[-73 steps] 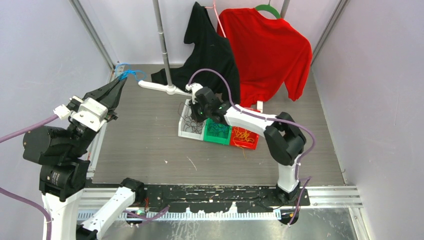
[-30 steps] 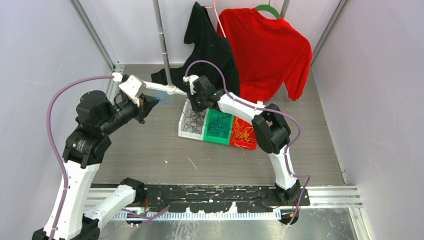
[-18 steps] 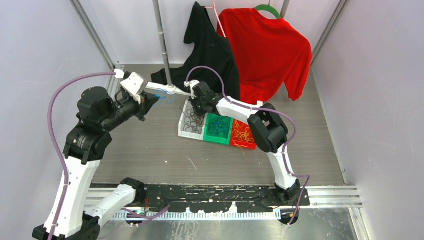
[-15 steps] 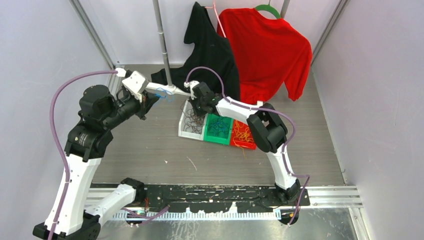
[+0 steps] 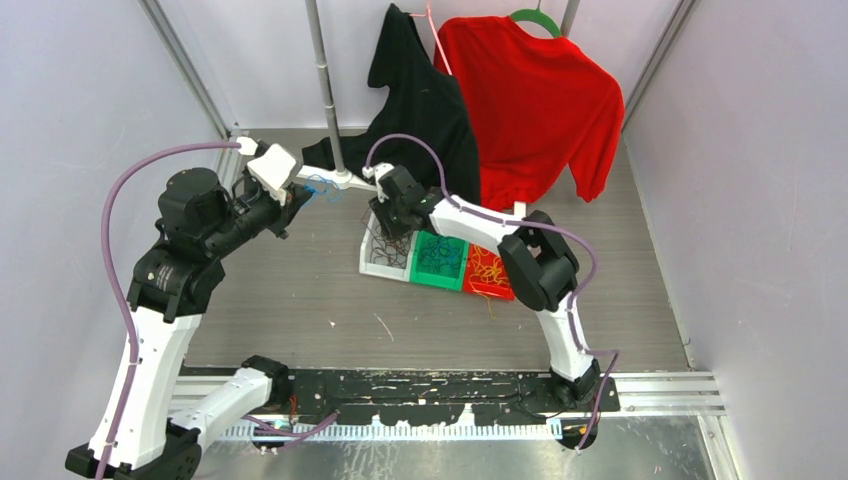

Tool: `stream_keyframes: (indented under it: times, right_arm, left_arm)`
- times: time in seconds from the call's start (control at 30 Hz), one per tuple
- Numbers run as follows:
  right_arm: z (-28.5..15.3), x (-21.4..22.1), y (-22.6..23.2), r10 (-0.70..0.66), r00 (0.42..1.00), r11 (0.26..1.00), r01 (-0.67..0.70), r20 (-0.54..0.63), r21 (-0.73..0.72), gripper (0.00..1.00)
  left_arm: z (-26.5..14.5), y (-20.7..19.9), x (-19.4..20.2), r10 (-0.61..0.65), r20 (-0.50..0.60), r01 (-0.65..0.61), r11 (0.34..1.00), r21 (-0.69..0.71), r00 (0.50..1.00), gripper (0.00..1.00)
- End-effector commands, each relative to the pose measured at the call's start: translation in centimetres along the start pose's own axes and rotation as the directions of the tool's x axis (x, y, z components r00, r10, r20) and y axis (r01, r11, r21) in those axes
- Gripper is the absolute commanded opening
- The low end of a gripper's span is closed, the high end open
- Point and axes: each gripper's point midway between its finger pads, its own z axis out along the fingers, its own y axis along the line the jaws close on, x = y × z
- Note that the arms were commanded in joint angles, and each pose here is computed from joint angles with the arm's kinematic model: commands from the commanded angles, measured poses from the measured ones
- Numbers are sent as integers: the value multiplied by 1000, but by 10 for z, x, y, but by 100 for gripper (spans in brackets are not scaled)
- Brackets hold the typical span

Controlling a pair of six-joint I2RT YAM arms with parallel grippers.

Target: Untangle the cables

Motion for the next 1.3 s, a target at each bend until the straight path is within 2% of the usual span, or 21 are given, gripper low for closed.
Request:
stream_keyframes:
  times: [0.0,0.13,0.33,0.5,0.73,0.9,1.0,1.1,1.2,1.27]
  right_arm:
    - [-75,-72,9,1,985,1000,1,173,-12,42]
    - [-86,-75,21,-11,984,999,19,179,-43,42]
    - [-85,-67,62,-43,983,980,77,181,-181,43]
    - [-74,-65,78,-2,985,966,47,174,-253,46]
    - [-53,-57,77,4,989,973,30,148,-227,41]
    - [-40,-54,72,-61,985,988,82,159,-130,42]
    - [-39,-55,70,-76,983,990,93,166,-101,34]
    - [-38,-56,70,-68,983,992,85,168,-93,20]
    - [-39,-58,75,-50,982,990,73,180,-122,6]
    - [-43,-62,82,-34,980,986,66,196,-156,1]
  left_arm:
    - [-10,12,-20,58,48,-55,997,-52,997,0]
    - [-12,13,-22,74,49,-71,996,-61,996,0]
    - [-13,13,-17,82,43,-79,995,-66,996,0]
    - [-13,13,-18,88,48,-85,994,-67,995,0]
    - [-14,14,-18,101,49,-97,993,-73,994,0]
    - [-15,13,-19,95,55,-91,993,-73,994,0]
    - [-17,14,-20,98,60,-93,993,-78,993,0]
    - [-18,14,-21,100,64,-95,992,-82,993,0]
    - [-18,15,-22,100,71,-94,992,-86,992,0]
    - [-18,14,-22,100,73,-93,992,-84,992,0]
